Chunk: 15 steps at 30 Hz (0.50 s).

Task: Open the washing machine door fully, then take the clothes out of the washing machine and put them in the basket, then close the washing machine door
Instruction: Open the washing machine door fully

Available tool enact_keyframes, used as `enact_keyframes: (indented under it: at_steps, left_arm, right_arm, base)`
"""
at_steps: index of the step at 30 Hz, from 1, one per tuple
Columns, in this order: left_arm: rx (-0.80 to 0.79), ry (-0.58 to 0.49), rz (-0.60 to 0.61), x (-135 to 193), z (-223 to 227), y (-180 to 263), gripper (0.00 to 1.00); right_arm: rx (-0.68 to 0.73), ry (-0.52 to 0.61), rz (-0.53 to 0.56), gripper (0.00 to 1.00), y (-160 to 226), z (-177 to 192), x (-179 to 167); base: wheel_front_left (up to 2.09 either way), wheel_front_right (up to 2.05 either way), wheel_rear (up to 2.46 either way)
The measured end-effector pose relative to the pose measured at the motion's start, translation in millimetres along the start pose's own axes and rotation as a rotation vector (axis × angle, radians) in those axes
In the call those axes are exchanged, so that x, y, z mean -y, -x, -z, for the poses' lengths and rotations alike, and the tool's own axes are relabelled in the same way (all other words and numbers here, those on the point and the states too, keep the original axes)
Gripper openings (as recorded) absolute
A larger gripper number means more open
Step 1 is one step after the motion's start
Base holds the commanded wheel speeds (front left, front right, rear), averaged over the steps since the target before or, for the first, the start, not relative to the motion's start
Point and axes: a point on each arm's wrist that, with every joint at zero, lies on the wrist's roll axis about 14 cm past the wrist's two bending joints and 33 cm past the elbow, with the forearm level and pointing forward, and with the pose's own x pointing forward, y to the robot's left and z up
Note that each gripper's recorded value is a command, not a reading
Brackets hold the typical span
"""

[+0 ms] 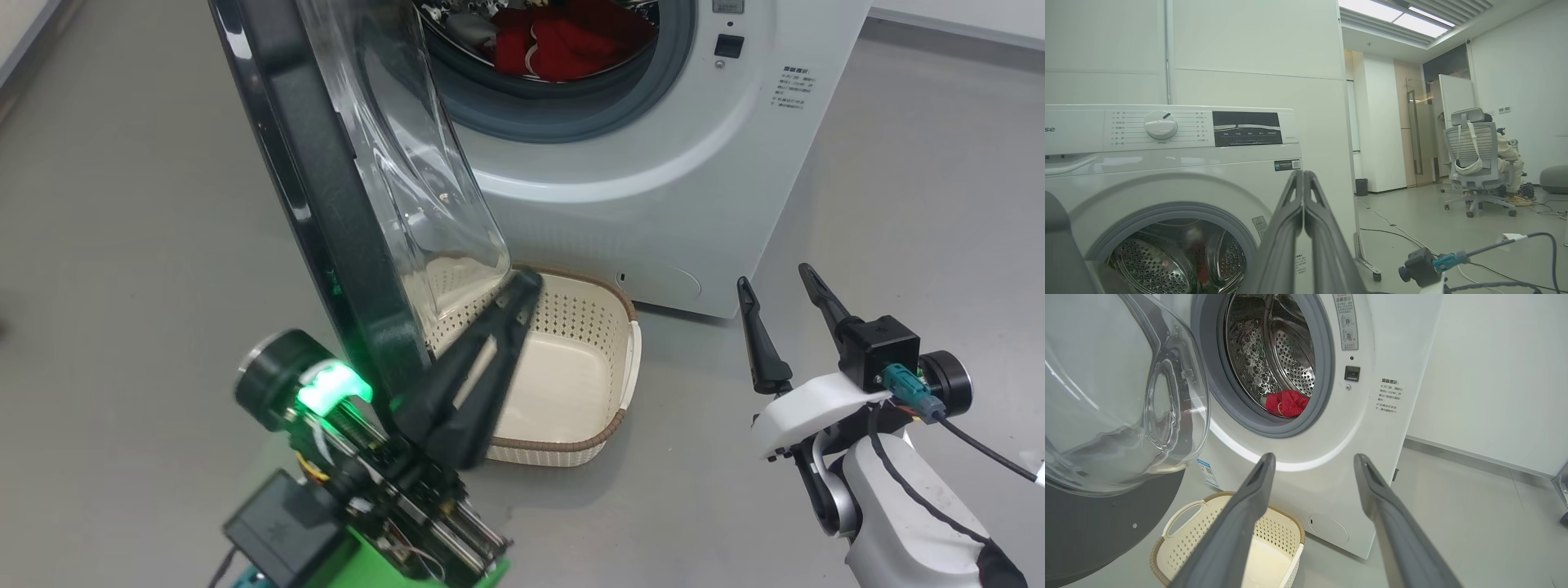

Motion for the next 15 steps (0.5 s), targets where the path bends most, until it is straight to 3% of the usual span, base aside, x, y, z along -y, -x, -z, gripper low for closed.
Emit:
enact_keyframes:
  at_steps: [9, 15]
  left_arm:
    - [-0.174, 0.099, 0.053, 32, 49, 25, 0.0]
    - [-0.318, 0.13, 0.039, 36, 86, 53, 0.0]
  right_arm:
    - [-0.004, -0.008, -0.001, 1.0, 1, 2, -1]
    - [-0.019, -0.012, -0.004, 1.0, 5, 7, -2]
  base:
    - [0.0, 0.0, 0.0]
    - [0.0, 0.0, 0.0]
